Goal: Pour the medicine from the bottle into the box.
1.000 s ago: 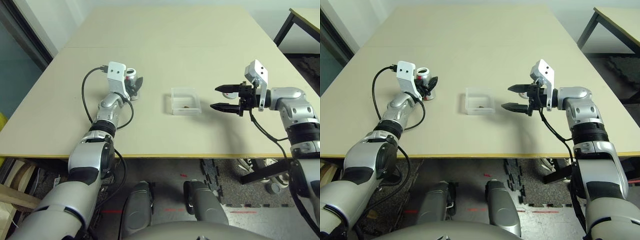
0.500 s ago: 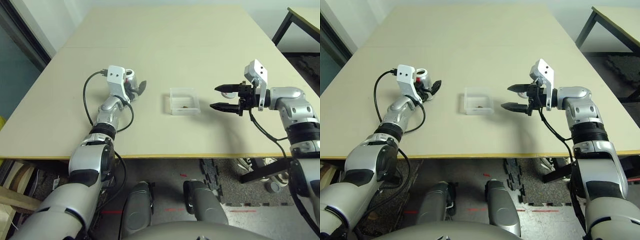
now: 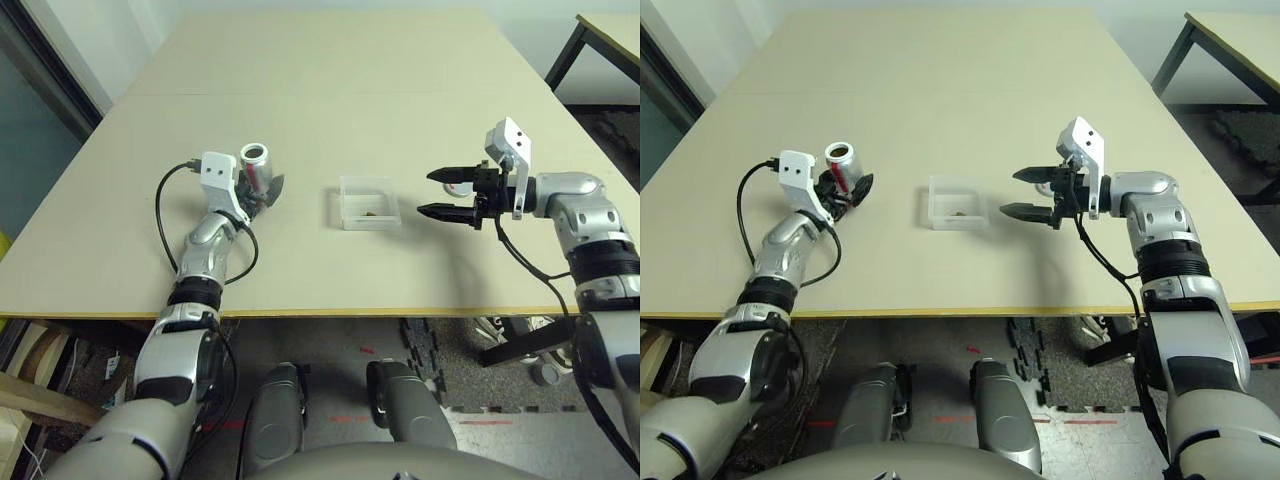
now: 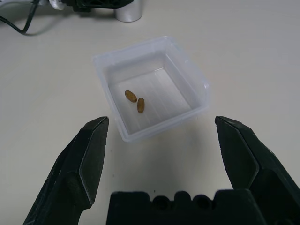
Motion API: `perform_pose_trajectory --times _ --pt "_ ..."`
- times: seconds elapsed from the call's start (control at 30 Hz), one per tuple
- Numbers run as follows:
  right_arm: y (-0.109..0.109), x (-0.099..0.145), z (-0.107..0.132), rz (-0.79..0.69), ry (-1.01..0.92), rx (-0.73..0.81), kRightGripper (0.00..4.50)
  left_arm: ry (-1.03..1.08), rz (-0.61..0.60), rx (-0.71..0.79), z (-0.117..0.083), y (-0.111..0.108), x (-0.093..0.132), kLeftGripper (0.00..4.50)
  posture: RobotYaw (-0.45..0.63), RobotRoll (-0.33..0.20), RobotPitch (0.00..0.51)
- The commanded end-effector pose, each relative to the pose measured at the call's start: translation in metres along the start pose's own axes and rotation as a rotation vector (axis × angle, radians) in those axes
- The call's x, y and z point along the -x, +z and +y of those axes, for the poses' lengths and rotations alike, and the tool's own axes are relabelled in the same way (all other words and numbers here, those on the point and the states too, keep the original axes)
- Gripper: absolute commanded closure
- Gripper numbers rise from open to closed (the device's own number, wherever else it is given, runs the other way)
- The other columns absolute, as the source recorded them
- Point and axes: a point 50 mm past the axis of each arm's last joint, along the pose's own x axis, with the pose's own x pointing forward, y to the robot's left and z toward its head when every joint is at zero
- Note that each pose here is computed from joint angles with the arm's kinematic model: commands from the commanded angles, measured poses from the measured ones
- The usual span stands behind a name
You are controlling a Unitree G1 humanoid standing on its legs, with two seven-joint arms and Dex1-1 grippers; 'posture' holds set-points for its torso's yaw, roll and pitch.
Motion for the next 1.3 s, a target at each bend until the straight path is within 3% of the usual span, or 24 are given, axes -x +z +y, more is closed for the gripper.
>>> perform_pose_trajectory --times 0.03,0.2,0.7,0.9,1.3 --pt "0.002 -0.002 -0.001 0.002 0.004 0.011 0.00 -0.016 0.000 0.019 -0.002 0.002 0.008 0.06 -0.12 0.000 0.101" --pt "0.002 -0.003 -0.002 -0.003 -0.002 0.014 0.00 -0.081 0.011 0.056 -0.007 0.007 0.020 0.06 -0.12 0.000 0.101" --pt "-0.003 0.017 -0.007 -0.035 -0.128 -0.034 0.00 -0.213 0.057 0.084 0.010 0.058 0.072 0.06 -0.11 0.000 0.113" --pt "-0.006 0.025 -0.012 -0.035 -0.229 -0.053 0.00 -0.106 0.056 0.030 0.038 0.074 0.087 0.06 -0.10 0.000 0.117" --pt "-0.018 0.052 -0.024 -0.080 -0.559 -0.128 0.00 0.267 -0.014 -0.039 0.117 0.095 0.100 0.06 -0.10 0.000 0.134"
